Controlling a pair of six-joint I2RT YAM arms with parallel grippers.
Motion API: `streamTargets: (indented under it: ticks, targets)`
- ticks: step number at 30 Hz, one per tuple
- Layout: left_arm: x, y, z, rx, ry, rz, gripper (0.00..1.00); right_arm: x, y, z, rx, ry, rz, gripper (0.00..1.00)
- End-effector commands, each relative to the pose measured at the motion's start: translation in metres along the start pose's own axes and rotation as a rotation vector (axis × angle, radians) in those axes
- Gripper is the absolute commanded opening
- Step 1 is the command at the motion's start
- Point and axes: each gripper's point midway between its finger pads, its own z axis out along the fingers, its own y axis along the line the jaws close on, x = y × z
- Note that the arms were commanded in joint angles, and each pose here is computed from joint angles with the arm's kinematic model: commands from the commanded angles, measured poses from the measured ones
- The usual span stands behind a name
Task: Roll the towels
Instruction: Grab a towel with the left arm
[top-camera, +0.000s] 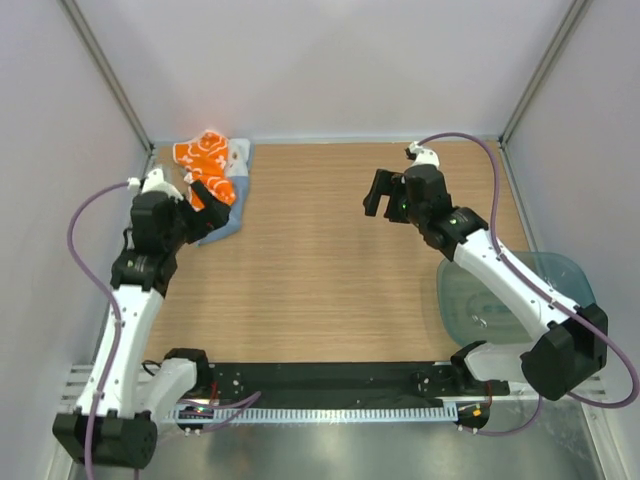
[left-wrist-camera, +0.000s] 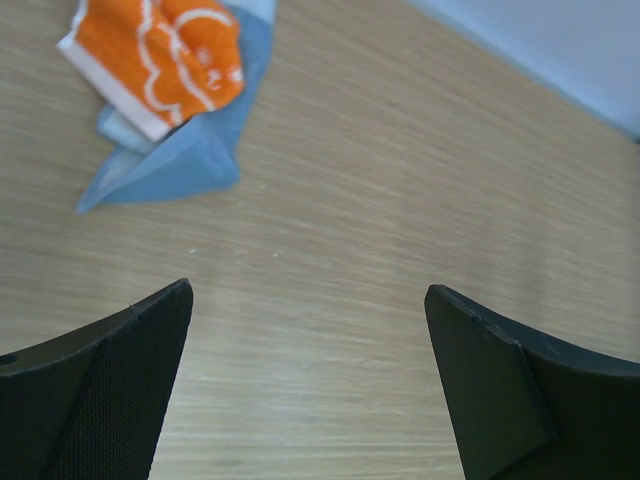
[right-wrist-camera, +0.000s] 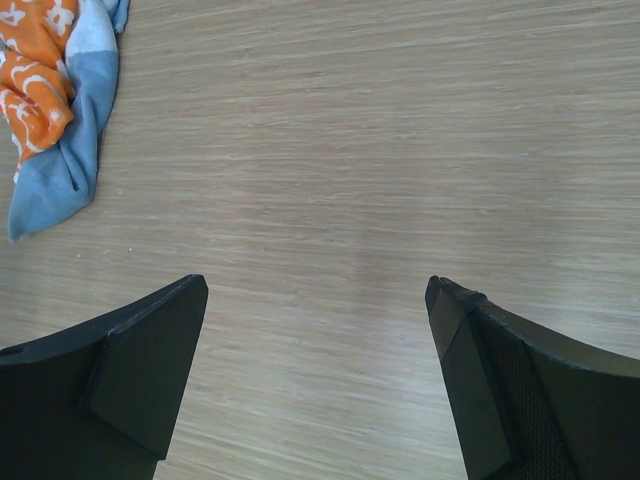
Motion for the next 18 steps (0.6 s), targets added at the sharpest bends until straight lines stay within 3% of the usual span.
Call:
streamTargets:
  ticks: [1,2,5,7,8,11,13,18]
  targets:
    - [-0.036,-0.053,-0.041,0.348,-0.293,-0.014,1.00,-0.006,0.004,0.004,-0.014,-0.029,-0.030,1.00]
    - [-0.036,-0.056,-0.044,0.371,-0.301,0.004,1.00,-0.004,0.002,0.005,-0.007,-0.021,-0.034,1.00]
    - [-0.042,-0.022,-0.018,0.124,-0.231,-0.017,1.00,0.002,0.000,0.007,0.002,0.000,-0.040,1.00]
    - [-0.011,0.027,0.020,-0.151,-0.031,-0.008,1.00,0.004,0.001,0.008,-0.003,0.013,-0.037,1.00]
    - [-0.016,0.028,0.026,-0.185,0.016,-0.012,1.00,0.006,0.001,0.008,-0.002,0.021,-0.033,1.00]
    - [0.026,0.041,0.067,-0.237,0.293,-0.039,1.00,0.011,-0.001,0.008,0.007,0.031,-0.026,1.00]
    - [0.050,0.047,0.093,-0.239,0.388,-0.049,0.96,0.016,-0.002,0.008,0.005,0.044,-0.021,1.00]
    - [0.056,0.066,0.122,-0.338,0.413,-0.064,0.94,0.027,-0.004,0.004,0.000,0.083,-0.025,1.00]
